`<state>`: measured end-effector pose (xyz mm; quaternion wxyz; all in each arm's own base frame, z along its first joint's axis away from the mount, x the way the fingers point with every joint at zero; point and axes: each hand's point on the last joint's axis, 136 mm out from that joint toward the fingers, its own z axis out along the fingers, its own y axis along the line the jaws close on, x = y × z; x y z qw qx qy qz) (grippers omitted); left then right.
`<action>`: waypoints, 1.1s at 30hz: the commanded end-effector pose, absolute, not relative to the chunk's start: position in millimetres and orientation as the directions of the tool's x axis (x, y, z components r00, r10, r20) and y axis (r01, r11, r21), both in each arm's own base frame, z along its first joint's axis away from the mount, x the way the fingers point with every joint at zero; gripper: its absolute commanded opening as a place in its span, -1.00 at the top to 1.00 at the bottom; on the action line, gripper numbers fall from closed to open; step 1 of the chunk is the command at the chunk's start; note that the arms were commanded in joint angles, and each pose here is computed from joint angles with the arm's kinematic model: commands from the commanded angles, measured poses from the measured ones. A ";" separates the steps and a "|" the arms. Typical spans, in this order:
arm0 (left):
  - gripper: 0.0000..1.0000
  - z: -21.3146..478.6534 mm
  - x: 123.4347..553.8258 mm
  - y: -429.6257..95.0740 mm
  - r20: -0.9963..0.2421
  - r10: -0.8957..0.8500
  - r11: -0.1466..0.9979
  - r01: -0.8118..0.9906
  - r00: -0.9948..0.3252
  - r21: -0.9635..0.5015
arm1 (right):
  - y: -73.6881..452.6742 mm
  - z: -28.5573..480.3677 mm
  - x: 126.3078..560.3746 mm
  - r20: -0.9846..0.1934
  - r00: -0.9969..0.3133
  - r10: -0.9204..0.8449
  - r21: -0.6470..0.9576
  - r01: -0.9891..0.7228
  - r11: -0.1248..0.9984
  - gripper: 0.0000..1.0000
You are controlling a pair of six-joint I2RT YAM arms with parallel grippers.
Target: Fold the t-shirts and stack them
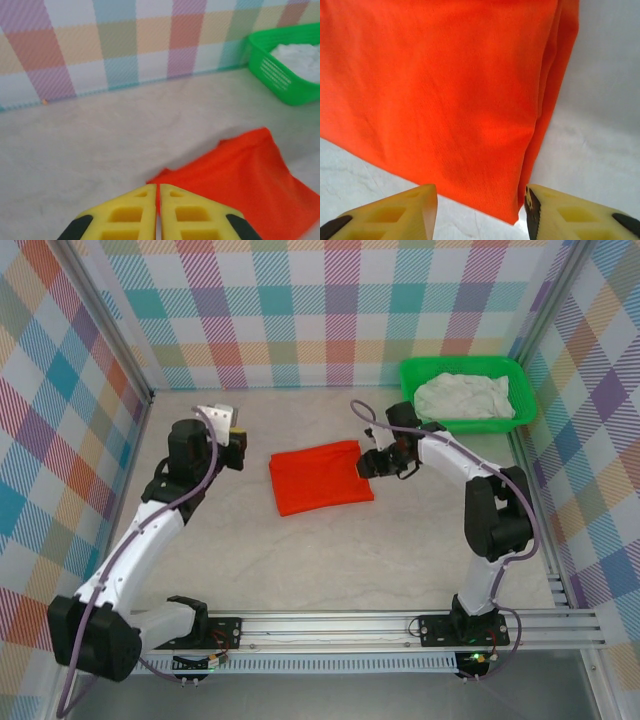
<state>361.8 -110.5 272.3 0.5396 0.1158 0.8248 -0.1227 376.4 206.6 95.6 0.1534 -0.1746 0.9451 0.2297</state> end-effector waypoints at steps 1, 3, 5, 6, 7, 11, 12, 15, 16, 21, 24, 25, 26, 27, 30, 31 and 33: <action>0.87 209.9 328.0 -116.8 -0.783 -0.036 0.929 0.269 -0.620 -0.256 | 214.1 93.9 379.0 -0.363 -0.907 -0.214 0.424 -0.365 0.829 0.07; 0.90 193.5 322.0 -114.9 -0.745 -0.083 0.934 0.209 -0.662 -0.290 | 216.2 83.2 378.4 -0.344 -0.915 -0.209 0.422 -0.350 0.837 0.12; 0.93 180.3 320.3 -117.1 -0.712 -0.124 0.935 0.160 -0.691 -0.318 | 218.4 73.5 378.5 -0.329 -0.922 -0.205 0.419 -0.337 0.843 0.18; 0.95 171.9 320.6 -120.4 -0.692 -0.133 0.936 0.140 -0.709 -0.323 | 219.3 67.7 378.0 -0.319 -0.925 -0.206 0.412 -0.331 0.849 0.21; 0.96 166.8 321.9 -125.3 -0.680 -0.133 0.937 0.132 -0.721 -0.324 | 219.2 62.8 378.8 -0.312 -0.927 -0.206 0.401 -0.325 0.857 0.25; 1.00 136.5 332.8 -144.4 -0.617 -0.118 0.951 0.090 -0.778 -0.296 | 219.1 45.9 380.4 -0.290 -0.934 -0.207 0.370 -0.309 0.876 0.34; 1.00 126.9 335.5 -151.2 -0.591 -0.112 0.951 0.085 -0.799 -0.297 | 219.9 41.7 379.9 -0.282 -0.937 -0.207 0.372 -0.306 0.876 0.37; 1.00 99.2 350.9 -178.6 -0.551 -0.090 0.948 0.098 -0.829 -0.302 | 219.9 30.3 379.7 -0.261 -0.943 -0.204 0.372 -0.293 0.881 0.46; 1.00 89.3 354.4 -187.2 -0.539 -0.079 0.950 0.100 -0.839 -0.296 | 219.5 26.2 379.0 -0.251 -0.946 -0.206 0.370 -0.290 0.883 0.50; 1.00 41.1 371.1 -209.0 -0.455 -0.064 0.963 0.065 -0.888 -0.262 | 215.8 12.4 379.1 -0.220 -0.953 -0.210 0.349 -0.278 0.895 0.58; 1.00 18.2 380.5 -202.6 -0.415 -0.050 0.982 0.030 -0.908 -0.185 | 215.3 8.3 381.9 -0.214 -0.954 -0.211 0.339 -0.275 0.900 0.59; 1.00 14.5 385.1 -199.7 -0.409 -0.043 0.987 0.025 -0.911 -0.160 | 215.4 7.2 384.2 -0.213 -0.954 -0.211 0.336 -0.275 0.901 0.59; 1.00 10.8 386.0 -196.3 -0.391 -0.032 0.990 0.024 -0.920 -0.139 | 214.8 6.0 386.5 -0.211 -0.954 -0.212 0.333 -0.274 0.902 0.59; 1.00 5.2 390.1 -193.2 -0.375 -0.025 0.992 0.023 -0.927 -0.123 | 214.8 5.0 390.1 -0.210 -0.954 -0.212 0.330 -0.273 0.904 0.59; 1.00 -5.0 406.9 -189.1 -0.342 -0.006 0.993 0.033 -0.940 -0.109 | 213.4 3.4 407.7 -0.216 -0.956 -0.198 0.331 -0.262 0.907 0.59; 1.00 -7.8 413.8 -188.1 -0.330 0.001 0.993 0.040 -0.944 -0.111 | 213.0 3.1 415.5 -0.216 -0.958 -0.189 0.337 -0.255 0.906 0.59; 1.00 -13.3 426.9 -186.2 -0.303 0.014 0.993 0.049 -0.953 -0.110 | 211.5 3.5 432.0 -0.218 -0.961 -0.170 0.354 -0.240 0.904 0.60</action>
